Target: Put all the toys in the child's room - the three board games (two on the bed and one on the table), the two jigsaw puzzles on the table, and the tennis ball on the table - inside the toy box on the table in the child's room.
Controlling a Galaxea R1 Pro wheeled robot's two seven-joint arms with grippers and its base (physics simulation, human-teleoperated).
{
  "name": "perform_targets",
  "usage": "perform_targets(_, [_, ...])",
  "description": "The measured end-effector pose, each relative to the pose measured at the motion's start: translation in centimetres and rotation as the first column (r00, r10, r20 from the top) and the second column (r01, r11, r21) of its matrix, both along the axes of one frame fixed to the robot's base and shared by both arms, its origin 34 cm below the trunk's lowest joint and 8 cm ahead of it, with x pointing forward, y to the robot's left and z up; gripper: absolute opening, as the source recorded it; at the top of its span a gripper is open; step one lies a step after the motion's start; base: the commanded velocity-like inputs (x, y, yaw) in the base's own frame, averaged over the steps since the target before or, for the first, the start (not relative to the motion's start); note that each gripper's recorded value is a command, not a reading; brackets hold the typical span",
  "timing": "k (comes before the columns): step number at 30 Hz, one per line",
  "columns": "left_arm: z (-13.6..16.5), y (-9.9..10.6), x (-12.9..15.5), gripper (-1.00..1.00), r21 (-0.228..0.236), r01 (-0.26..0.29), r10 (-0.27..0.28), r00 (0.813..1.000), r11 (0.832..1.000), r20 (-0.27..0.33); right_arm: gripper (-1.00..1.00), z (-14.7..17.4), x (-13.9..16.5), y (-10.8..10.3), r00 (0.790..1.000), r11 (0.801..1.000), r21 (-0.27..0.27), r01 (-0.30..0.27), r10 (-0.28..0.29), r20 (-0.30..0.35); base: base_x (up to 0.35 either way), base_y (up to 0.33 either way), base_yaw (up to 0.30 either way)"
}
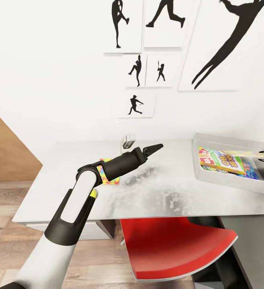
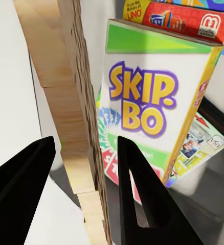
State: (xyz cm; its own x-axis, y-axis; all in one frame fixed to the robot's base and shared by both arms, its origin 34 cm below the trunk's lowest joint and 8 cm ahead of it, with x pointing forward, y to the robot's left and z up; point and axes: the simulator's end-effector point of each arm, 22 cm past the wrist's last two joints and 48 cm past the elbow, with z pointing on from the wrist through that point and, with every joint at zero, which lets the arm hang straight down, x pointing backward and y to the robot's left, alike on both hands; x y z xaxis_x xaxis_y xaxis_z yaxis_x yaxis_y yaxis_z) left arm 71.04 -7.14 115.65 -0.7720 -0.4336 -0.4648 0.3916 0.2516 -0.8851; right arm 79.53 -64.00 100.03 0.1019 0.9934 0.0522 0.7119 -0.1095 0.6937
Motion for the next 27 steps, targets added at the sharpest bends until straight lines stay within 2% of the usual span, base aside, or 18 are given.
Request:
perform_targets(18, [-1.5,0.0,0.4,1.00,0.000,0.000,0.000,1.000,1.000,-0.025,-1.00,-1.0,0.5,0.0,1.000,1.000,-0.001,-0.003,0.003,-0.010,0.000,0.000,-0.001])
perform_targets(27, [-2.4,0.0,0.5,1.00,0.000,0.000,0.000,0.999,1.000,-0.039,-1.00,-1.4,0.1,-1.1,1.000,1.000,-0.012,0.011,-0.011,-0.020,0.000,0.000,0.000])
